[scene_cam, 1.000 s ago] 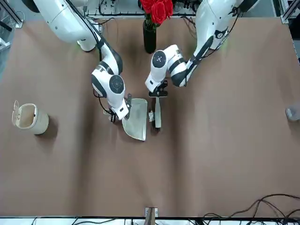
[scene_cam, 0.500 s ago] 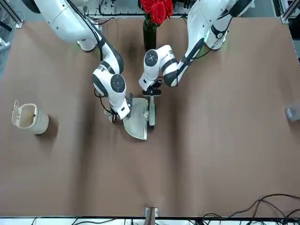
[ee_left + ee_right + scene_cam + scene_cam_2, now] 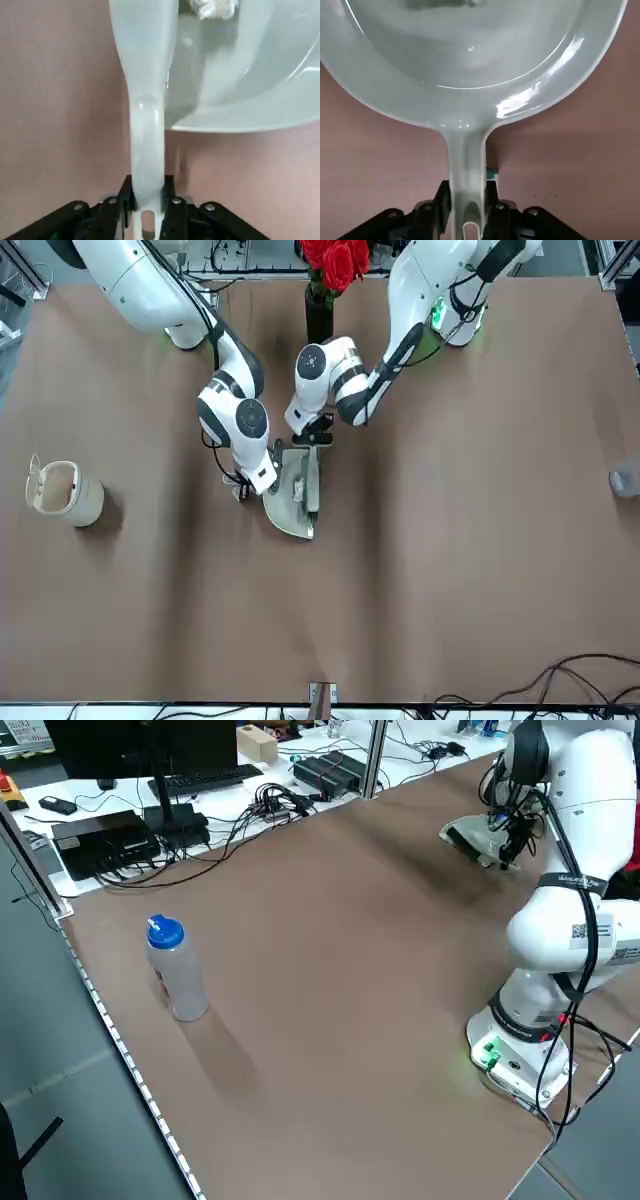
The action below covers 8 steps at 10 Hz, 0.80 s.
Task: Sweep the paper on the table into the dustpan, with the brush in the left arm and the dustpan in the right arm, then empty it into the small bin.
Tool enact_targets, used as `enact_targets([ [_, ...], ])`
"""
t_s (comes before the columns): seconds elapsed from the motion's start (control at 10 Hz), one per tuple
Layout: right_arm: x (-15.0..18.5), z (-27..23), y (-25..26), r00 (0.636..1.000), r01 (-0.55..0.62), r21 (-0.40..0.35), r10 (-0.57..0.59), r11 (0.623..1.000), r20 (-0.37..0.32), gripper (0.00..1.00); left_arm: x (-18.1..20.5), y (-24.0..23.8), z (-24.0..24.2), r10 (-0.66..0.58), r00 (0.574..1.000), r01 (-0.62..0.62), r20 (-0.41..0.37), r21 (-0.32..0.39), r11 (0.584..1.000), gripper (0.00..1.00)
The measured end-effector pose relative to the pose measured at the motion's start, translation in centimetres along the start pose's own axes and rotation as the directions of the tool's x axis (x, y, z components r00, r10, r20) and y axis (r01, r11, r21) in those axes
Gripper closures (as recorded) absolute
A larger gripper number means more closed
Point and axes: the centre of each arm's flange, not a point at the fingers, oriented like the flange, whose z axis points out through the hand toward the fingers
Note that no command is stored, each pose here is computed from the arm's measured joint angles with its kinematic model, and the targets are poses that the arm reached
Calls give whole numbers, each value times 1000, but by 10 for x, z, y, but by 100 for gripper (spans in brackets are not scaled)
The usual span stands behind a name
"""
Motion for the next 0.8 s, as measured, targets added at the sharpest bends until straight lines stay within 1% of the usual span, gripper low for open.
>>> enact_targets([
  [0.1, 0, 0, 0, 1000, 0, 0, 0, 1000, 0, 67, 8, 1, -7, -11, 1000, 11, -10, -13, 1000, 73],
  [0.2, 0, 0, 0, 1000, 1, 0, -1, 1000, 0, 67, 17, -3, -13, -25, 1000, 25, -15, -11, 1000, 73],
  [0.3, 0, 0, 0, 1000, 1, 1, -1, 1000, 0, 67, 26, -13, -18, -37, 999, 37, -8, 26, 999, 73],
  [0.4, -2, 1, 1, 1000, -1, 1, 1, 1000, 0, 67, 34, -28, -20, -43, 999, 42, 12, 85, 995, 73],
  [0.5, -3, 2, 3, 1000, -3, 2, 3, 1000, -1, 67, 44, -43, -20, -49, 998, 45, 32, 129, 991, 73],
  [0.7, -5, 2, 4, 1000, -1, 2, 1, 1000, -5, 67, 68, -77, -19, -54, 997, 43, 62, 164, 986, 73],
  [0.8, -5, 1, 6, 1000, 9, -2, -9, 1000, -14, 67, 85, -101, -25, -54, 996, 42, 77, 159, 986, 73],
])
